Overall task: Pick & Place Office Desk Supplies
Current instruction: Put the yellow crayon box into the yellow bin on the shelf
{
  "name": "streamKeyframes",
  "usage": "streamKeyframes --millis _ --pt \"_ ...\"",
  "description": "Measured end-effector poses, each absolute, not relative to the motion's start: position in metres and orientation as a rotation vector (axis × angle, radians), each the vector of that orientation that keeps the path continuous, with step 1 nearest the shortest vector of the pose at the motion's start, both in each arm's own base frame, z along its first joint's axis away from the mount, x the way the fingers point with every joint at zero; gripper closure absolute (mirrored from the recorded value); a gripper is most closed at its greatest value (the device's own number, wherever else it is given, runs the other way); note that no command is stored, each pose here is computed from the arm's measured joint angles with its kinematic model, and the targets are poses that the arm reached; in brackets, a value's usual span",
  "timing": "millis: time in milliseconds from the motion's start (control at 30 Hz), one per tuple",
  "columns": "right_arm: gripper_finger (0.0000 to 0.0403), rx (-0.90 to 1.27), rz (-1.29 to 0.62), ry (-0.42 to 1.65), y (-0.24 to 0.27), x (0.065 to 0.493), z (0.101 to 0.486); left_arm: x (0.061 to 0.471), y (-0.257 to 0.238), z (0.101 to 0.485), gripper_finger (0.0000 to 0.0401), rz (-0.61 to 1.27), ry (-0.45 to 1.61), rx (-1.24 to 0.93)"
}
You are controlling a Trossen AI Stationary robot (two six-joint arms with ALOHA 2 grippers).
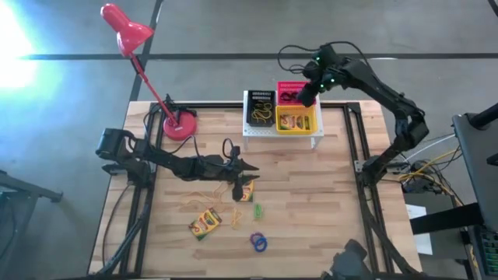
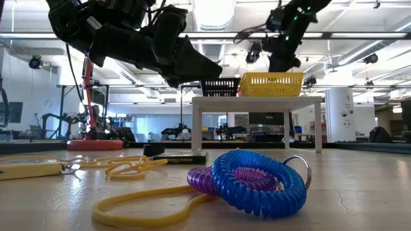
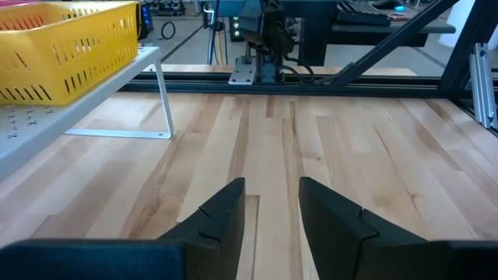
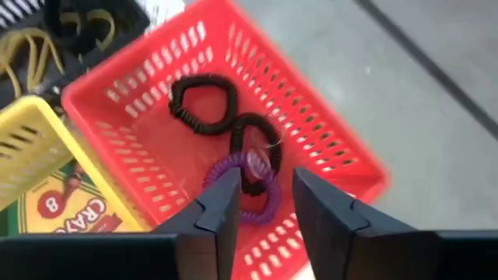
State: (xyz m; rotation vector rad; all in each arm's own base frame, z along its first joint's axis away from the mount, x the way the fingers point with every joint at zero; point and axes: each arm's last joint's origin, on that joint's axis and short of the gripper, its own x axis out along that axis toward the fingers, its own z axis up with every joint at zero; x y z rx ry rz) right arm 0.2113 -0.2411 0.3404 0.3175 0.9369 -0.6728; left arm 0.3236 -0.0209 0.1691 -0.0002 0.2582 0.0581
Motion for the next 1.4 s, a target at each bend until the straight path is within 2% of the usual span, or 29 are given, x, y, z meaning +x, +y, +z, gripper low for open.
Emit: streamKeyframes --millis 167,367,567,767,900,1100,1400 --pt "0.0259 0.293 -0.652 0.871 -0.212 0.207 0.359 0.324 -0.021 0.169 0.0272 0.057 0.259 0.000" --pt "0.0269 0.154 -0.452 0.733 -0.132 0.215 0.365 0.324 -0.021 0.169 0.0272 0.056 0.259 -0.008" --pt "0.0289 0.031 -0.176 0.478 -0.037 0.224 0.338 0.319 -0.026 0.180 0.0273 0.041 0.263 0.015" --pt "0.0305 -0.182 0.012 0.366 0.041 0.222 0.291 0.308 -0.028 0.199 0.0279 0.087 0.386 0.079" --pt "0.0314 -0.227 0.045 0.300 0.069 0.225 0.252 0.302 -0.031 0.206 0.0282 0.180 0.623 0.144" --pt "0.0316 -0.199 -0.010 0.248 0.075 0.240 0.207 0.290 -0.037 0.208 0.0283 0.202 0.924 0.115" --pt "0.0275 -0.053 -0.233 0.397 0.067 0.277 0.164 0.275 -0.040 0.172 0.0290 0.143 0.998 -0.132"
